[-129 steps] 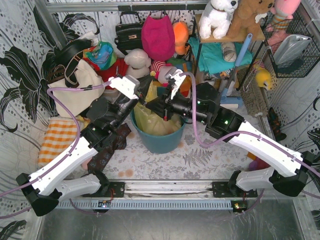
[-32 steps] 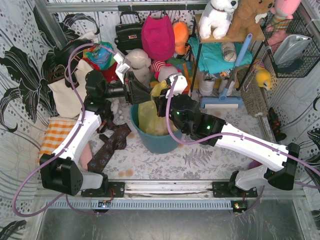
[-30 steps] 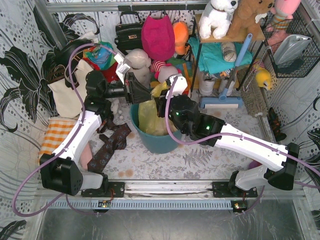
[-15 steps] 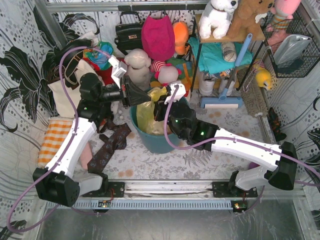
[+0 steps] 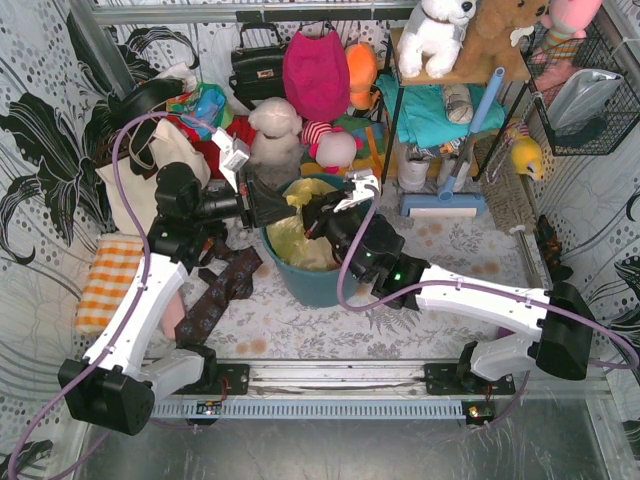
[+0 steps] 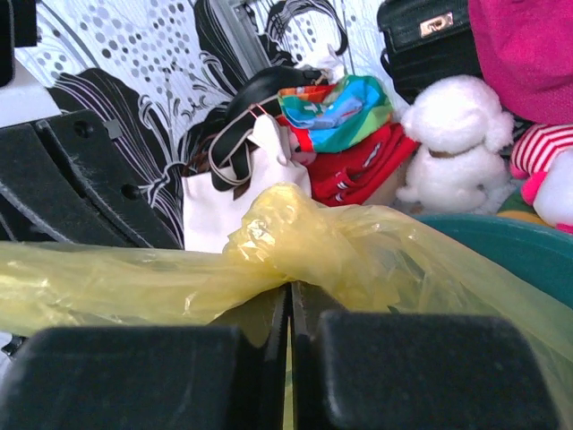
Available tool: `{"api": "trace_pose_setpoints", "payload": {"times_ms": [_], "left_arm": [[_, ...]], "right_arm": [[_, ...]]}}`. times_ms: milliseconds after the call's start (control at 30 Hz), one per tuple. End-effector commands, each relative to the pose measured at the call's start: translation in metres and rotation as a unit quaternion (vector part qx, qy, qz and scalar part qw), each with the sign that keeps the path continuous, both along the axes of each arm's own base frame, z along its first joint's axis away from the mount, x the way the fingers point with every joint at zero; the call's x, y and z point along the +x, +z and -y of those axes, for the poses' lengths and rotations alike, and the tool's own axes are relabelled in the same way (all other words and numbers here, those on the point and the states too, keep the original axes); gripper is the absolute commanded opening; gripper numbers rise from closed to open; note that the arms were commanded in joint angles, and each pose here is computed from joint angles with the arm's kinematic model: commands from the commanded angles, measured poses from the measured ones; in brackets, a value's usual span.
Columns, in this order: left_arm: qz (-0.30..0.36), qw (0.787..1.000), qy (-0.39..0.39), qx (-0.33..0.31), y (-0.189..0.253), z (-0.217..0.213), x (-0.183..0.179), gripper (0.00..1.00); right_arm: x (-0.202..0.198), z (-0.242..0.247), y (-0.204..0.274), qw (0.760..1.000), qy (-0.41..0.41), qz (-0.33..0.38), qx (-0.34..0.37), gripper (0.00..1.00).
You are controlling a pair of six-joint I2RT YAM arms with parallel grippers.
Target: Tie the trash bag
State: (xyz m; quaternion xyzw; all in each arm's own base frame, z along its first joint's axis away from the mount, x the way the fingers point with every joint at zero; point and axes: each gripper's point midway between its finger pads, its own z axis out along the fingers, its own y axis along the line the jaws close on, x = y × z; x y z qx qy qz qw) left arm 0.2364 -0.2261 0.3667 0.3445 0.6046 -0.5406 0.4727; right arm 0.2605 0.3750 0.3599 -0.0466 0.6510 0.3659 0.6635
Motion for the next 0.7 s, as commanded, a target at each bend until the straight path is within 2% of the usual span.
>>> {"api": "trace_pose_setpoints", "payload": {"times_ms": [0,533,667], "left_arm": [[0.01,1.0,-0.005,-0.008,0.003,0.003,-0.01,0.0],[-0.028,0.999,-0.02,-0.015,-0.017,0.012,-0.033,0.0],[-0.037,0.999,-0.022,-0.012,-0.024,0.012,-0.037,0.04]], "right_arm": [[-0.006,-0.006,0.023,0.996,0.018,0.06,0.064,0.0],[-0.014,-0.009,0.023,0.979,0.031,0.165,0.113,0.0],[-0.017,-0.006,0.021,0.973,0.03,0.191,0.125,0.0]]}}
